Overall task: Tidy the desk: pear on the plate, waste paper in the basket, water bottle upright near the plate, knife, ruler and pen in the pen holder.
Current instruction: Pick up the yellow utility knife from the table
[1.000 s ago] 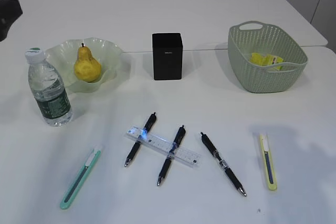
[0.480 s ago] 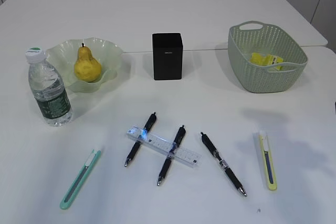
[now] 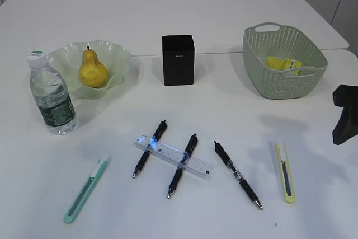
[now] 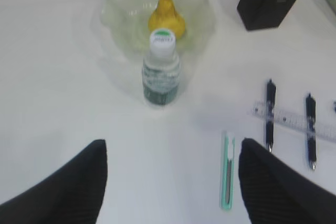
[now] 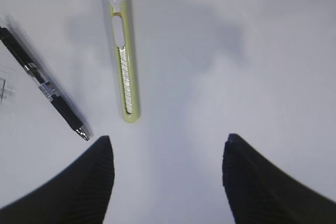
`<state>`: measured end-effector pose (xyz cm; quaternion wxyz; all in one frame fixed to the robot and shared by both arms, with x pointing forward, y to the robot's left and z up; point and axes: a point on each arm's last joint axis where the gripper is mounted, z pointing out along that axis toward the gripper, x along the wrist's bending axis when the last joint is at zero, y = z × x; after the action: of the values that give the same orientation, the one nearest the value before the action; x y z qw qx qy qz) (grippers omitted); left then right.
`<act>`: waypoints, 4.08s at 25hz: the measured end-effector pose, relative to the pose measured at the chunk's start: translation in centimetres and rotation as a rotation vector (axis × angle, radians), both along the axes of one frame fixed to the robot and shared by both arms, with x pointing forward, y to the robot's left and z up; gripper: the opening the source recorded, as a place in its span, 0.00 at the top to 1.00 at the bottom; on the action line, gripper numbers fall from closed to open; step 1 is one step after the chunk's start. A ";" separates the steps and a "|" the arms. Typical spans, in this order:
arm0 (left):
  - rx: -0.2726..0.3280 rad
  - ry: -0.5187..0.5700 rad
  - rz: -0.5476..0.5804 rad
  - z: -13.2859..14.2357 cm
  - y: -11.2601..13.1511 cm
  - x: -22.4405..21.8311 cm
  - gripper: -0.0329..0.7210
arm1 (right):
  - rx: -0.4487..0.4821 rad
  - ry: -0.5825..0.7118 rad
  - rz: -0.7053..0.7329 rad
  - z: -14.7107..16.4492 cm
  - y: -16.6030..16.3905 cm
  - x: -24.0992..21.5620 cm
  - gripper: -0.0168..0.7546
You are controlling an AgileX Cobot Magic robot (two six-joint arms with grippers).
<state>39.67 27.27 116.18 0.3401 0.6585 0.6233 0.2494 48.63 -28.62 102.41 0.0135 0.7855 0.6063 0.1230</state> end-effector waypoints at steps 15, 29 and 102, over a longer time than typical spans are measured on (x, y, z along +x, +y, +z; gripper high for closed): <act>0.070 0.276 0.022 -0.9 0.7 -2.1 0.25 | 0.077 0.091 -0.066 -5.2 0.6 3.9 0.32; 0.069 0.281 0.024 -0.9 0.7 -2.2 0.27 | -0.028 0.130 0.116 -5.4 4.7 9.3 0.32; 0.109 0.273 0.041 -0.9 1.0 -2.1 0.29 | -0.103 0.283 0.157 -12.9 5.7 10.5 0.32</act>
<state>37.57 28.31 115.29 0.2106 0.6908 0.6628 0.1979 59.12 -22.87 89.55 -0.0414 0.7435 0.6672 -0.0195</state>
